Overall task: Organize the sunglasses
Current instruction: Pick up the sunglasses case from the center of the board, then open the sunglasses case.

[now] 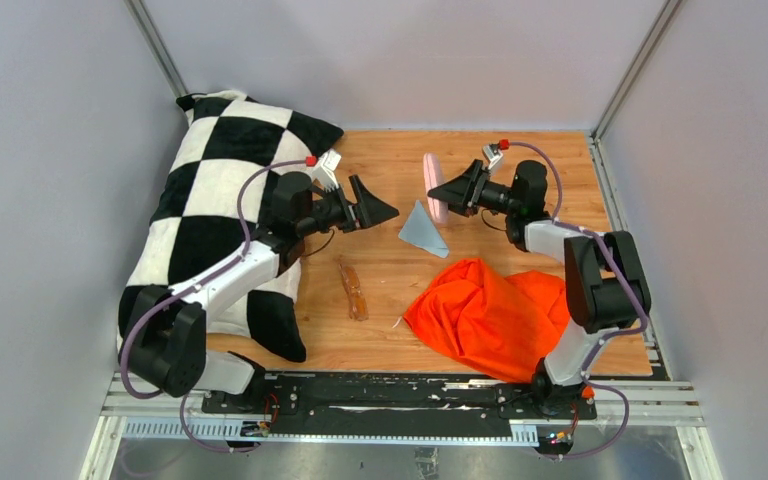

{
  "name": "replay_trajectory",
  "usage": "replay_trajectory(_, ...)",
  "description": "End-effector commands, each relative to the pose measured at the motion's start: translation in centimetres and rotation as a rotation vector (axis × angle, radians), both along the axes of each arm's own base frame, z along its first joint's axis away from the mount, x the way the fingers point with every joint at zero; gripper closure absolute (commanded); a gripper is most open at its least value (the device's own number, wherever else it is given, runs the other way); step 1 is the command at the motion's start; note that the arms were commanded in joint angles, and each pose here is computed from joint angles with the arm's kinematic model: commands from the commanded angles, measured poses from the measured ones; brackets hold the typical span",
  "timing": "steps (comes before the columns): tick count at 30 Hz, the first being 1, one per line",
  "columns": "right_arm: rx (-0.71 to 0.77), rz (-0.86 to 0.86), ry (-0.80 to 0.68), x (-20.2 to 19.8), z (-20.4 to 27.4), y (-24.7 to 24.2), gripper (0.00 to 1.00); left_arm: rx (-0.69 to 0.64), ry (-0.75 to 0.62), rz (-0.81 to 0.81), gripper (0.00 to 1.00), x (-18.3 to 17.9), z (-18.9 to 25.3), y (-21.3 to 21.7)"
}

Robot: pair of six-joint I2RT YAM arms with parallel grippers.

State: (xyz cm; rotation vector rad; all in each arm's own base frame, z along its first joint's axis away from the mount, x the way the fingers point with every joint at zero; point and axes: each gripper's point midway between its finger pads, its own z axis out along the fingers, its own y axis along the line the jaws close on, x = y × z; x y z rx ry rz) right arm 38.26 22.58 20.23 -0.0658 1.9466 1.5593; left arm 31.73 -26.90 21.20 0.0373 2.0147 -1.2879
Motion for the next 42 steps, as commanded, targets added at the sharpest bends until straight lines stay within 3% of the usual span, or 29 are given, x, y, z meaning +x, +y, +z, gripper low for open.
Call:
replay_trajectory(1, 0.263, 0.184, -0.053, -3.0, 5.1, 1.1, 0.68, -0.144, -0.112, -0.154, 0.00, -0.3, 4.9, -2.2)
replay_trajectory(4, 0.347, 0.215, -0.020, -3.5, 5.5, 1.6, 0.70, -0.202, -0.111, -0.159, 0.00, 0.2, 5.6, -2.8)
replay_trajectory(11, 0.342, 0.299, -0.021, -5.4, 5.3, 4.5, 0.71, -0.273, -0.069, -0.182, 0.00, 2.2, 5.5, -4.2)
replay_trajectory(25, 0.341, 0.376, -0.021, -7.2, 6.5, 5.6, 0.70, -0.394, -0.076, -0.173, 0.05, 3.2, 6.4, -3.7)
replay_trajectory(42, 0.348, 0.413, -0.008, -8.0, 7.1, 6.6, 0.71, -0.377, -0.051, -0.162, 0.18, 3.9, 5.4, -3.9)
